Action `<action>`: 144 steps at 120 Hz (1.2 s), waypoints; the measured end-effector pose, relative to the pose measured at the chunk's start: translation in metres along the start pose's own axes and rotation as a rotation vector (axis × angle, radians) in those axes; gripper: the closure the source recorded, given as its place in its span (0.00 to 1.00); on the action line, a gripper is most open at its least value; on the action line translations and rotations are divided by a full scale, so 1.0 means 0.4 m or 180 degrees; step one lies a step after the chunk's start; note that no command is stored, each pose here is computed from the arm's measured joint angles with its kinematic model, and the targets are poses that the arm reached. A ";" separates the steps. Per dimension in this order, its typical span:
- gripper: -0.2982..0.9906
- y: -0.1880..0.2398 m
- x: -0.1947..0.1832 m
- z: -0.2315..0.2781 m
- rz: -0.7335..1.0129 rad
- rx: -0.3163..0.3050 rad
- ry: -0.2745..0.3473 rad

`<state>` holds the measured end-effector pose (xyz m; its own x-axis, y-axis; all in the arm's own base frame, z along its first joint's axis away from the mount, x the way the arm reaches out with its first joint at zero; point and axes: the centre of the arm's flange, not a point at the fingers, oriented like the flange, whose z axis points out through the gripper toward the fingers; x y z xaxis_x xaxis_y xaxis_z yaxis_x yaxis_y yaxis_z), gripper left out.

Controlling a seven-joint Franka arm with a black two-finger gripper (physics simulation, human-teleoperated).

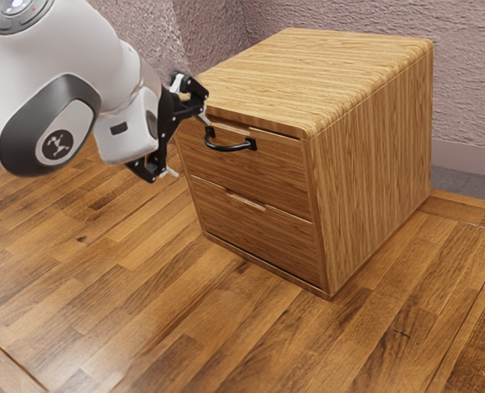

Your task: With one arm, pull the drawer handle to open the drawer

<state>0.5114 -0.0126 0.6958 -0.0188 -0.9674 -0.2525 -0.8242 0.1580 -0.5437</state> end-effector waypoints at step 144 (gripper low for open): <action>0.40 -0.030 0.009 0.124 0.0080 0.0055 0.0033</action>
<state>0.5493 -0.0080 0.6616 -0.0453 -0.9650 -0.2582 -0.8136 0.1856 -0.5510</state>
